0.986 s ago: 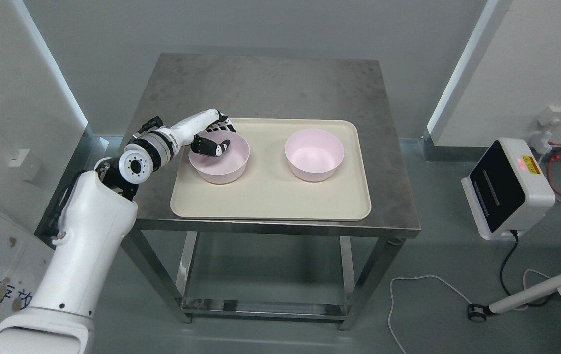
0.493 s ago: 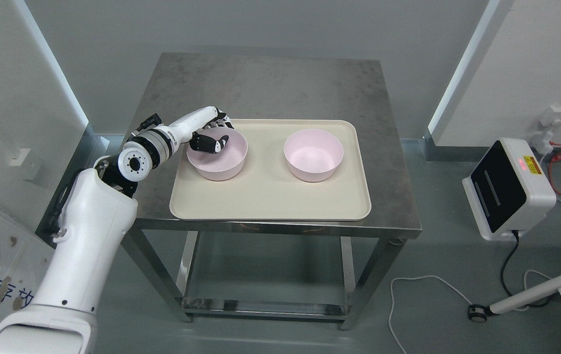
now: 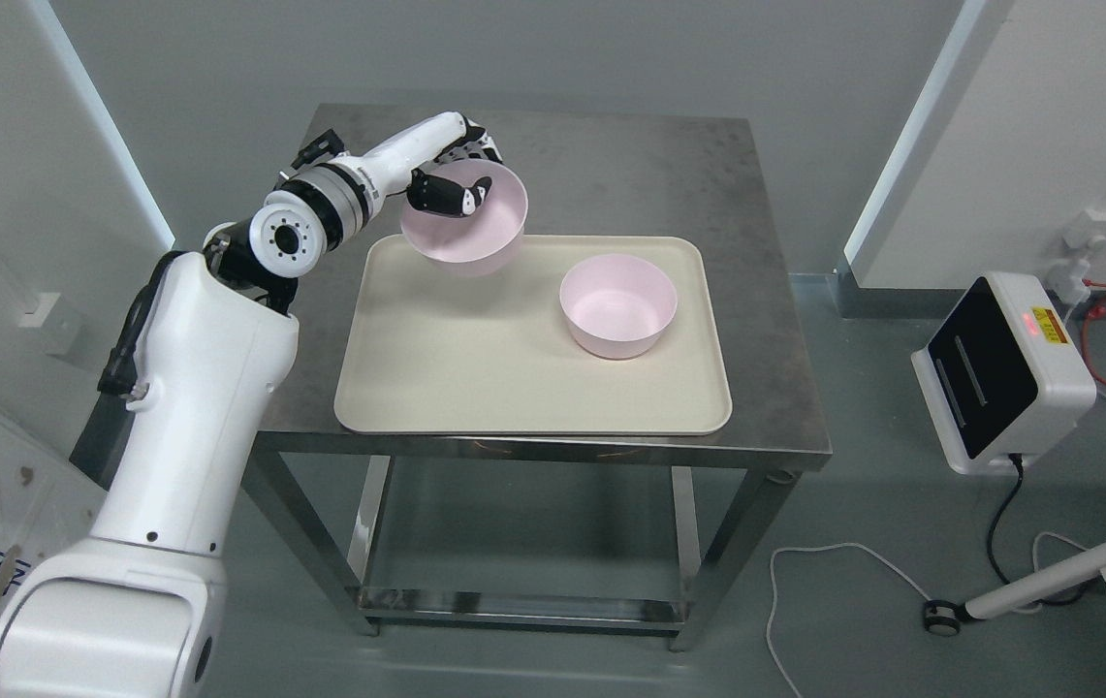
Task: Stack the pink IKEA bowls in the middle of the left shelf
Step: 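Carry the bowl over the other pink bowl and lower it inside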
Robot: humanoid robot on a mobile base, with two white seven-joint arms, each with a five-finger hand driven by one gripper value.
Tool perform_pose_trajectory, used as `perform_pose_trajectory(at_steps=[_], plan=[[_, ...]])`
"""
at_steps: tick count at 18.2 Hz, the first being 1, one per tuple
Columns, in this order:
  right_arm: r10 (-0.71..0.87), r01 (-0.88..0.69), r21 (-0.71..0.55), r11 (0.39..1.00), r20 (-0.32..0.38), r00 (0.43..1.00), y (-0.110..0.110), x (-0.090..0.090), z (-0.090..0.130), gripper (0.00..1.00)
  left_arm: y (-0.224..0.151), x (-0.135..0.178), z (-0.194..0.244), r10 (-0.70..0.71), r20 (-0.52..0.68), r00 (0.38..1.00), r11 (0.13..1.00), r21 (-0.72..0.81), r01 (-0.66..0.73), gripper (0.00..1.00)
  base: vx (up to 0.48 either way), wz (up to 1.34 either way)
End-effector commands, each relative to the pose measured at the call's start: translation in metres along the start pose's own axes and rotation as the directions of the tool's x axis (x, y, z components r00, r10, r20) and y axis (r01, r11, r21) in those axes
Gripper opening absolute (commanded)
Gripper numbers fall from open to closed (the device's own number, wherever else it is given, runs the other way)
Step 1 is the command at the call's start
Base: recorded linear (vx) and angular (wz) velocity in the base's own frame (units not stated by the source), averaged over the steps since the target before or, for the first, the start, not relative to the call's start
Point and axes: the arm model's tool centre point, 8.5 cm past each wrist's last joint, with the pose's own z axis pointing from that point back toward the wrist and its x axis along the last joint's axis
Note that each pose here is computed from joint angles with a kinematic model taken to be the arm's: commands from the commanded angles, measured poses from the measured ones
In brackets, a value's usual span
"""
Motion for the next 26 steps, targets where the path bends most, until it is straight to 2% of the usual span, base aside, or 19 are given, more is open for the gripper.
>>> perform_pose_trajectory(at_steps=[1,3,6,11,16,22,24,26], plan=[[0.003,-0.003,-0.017,1.000,-0.001,1.000,-0.011,0.000,0.000,1.00,-0.051,0.107,-0.034,-0.265,0.185,0.946,0.945,-0.144,0.293,0.02,0.000,0.00],[0.003,-0.003,-0.017,1.000,-0.001,1.000,-0.011,0.000,0.000,1.00,-0.097,0.111,-0.042,-0.327,0.212,0.921,0.894,-0.245,0.374,0.02,0.000,0.00],[0.003,-0.003,-0.017,1.000,-0.001,1.000,-0.011,0.000,0.000,1.00,-0.120,0.092,-0.049,-0.357,0.173,0.918,0.882,-0.262,0.393,0.02,0.000,0.00],[0.003,-0.003,-0.017,1.000,-0.001,1.000,-0.011,0.000,0.000,1.00,-0.100,0.069,-0.055,-0.301,0.098,0.949,0.928,-0.201,0.315,0.02,0.000,0.00],[0.001,-0.001,-0.018,1.000,-0.001,1.000,-0.011,0.000,0.000,1.00,-0.099,0.063,-0.055,-0.194,0.062,0.979,0.956,-0.212,0.203,0.03,0.000,0.00],[0.003,-0.003,-0.017,1.000,-0.001,1.000,-0.011,0.000,0.000,1.00,-0.080,0.063,-0.055,-0.146,0.053,0.988,0.973,-0.174,0.153,0.04,0.000,0.00],[0.001,-0.001,-0.018,1.000,-0.001,1.000,-0.011,0.000,0.000,1.00,-0.076,0.063,-0.055,-0.132,0.052,0.990,0.977,-0.165,0.138,0.10,0.000,0.00],[0.003,-0.003,-0.017,1.000,-0.001,1.000,-0.011,0.000,0.000,1.00,-0.076,0.062,-0.055,-0.119,0.054,0.991,0.978,-0.164,0.126,0.33,0.000,0.00]])
